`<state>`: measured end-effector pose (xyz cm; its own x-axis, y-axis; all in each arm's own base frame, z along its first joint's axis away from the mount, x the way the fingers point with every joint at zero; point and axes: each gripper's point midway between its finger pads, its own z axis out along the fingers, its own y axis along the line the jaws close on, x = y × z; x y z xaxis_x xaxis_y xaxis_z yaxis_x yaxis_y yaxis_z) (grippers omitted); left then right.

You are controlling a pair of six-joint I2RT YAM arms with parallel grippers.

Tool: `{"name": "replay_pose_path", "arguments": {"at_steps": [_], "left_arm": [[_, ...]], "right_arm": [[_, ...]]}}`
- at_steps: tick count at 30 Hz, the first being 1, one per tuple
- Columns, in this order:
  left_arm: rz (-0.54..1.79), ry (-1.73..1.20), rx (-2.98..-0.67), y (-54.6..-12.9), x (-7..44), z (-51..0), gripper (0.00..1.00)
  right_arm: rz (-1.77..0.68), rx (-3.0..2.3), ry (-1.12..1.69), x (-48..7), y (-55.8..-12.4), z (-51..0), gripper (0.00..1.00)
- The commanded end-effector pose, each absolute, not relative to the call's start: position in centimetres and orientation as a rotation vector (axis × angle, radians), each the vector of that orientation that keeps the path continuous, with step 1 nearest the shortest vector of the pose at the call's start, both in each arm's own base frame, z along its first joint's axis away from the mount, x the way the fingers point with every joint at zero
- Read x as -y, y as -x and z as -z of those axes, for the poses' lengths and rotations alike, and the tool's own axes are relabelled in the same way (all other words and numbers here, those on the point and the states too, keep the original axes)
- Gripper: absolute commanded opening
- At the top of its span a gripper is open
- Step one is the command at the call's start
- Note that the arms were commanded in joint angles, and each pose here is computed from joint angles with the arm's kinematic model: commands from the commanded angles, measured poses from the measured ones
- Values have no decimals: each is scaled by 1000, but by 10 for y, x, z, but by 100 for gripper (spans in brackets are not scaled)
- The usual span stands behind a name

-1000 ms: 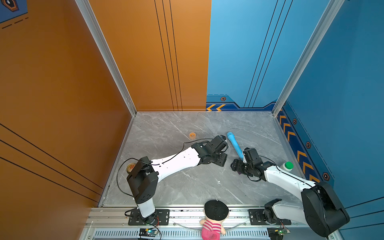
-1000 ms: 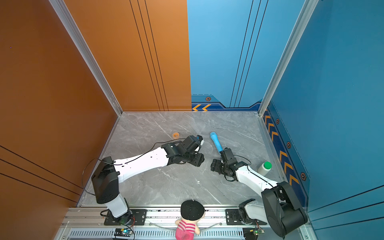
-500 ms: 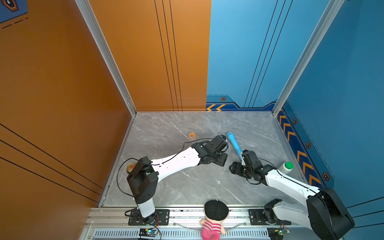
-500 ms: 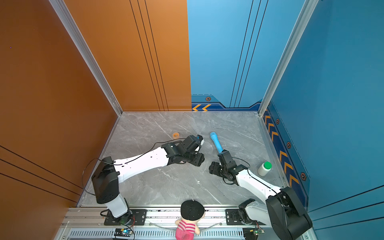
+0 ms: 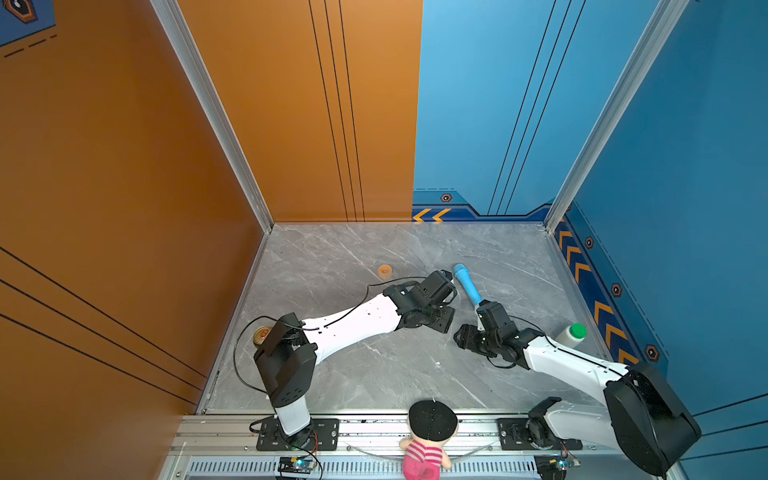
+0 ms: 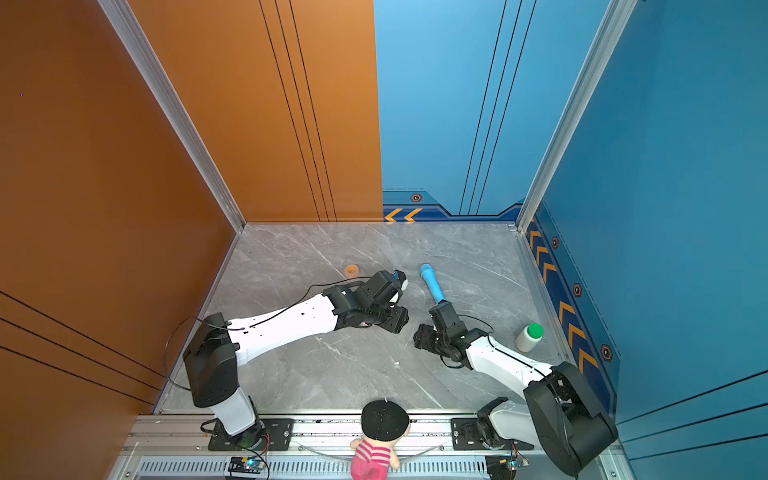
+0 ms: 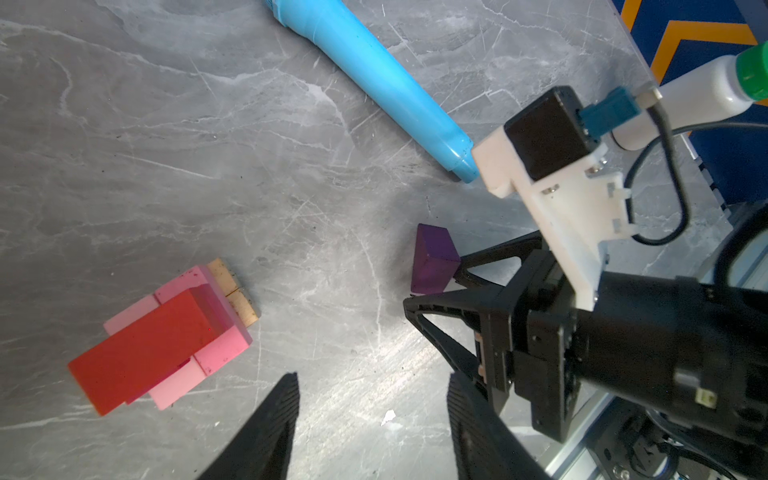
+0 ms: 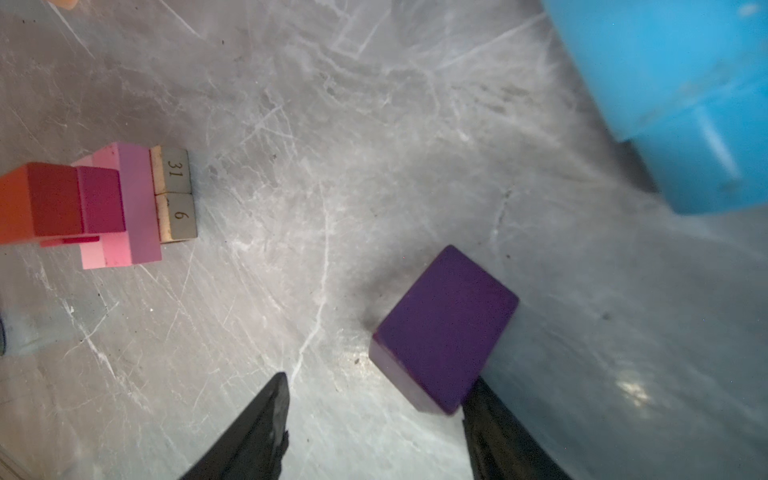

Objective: Build the wood block tower

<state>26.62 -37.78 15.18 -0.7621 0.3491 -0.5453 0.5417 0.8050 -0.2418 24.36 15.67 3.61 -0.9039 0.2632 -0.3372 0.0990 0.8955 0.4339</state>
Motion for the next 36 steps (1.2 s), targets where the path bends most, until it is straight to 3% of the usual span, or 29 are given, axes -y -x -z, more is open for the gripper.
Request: {"name": "replay_pose_path", "arguments": {"at_steps": [1, 6, 11, 17, 21, 36], "left_arm": [[522, -737, -2485, -264, 383, -156, 59], [561, -855, -2436, -261, 393, -164, 59], [596, -1059, -2379, -250, 404, -165, 60], [586, -1258, -2350, -238, 411, -154, 60], [556, -1343, -2354, -232, 419, -142, 61], [407, -1515, -2373, -222, 451, -104, 64]], "right_arm": [[-519, -2648, -250, -148, -242, -59, 63], [-469, -2565, -250, -125, -231, -94, 55], [-453, -2493, -307, -102, -224, -119, 28], [-476, -2460, -347, -91, -224, -131, 15], [-481, -2450, -353, -88, -229, -136, 11], [-521, -2381, -412, -76, -234, -145, 15]]}}
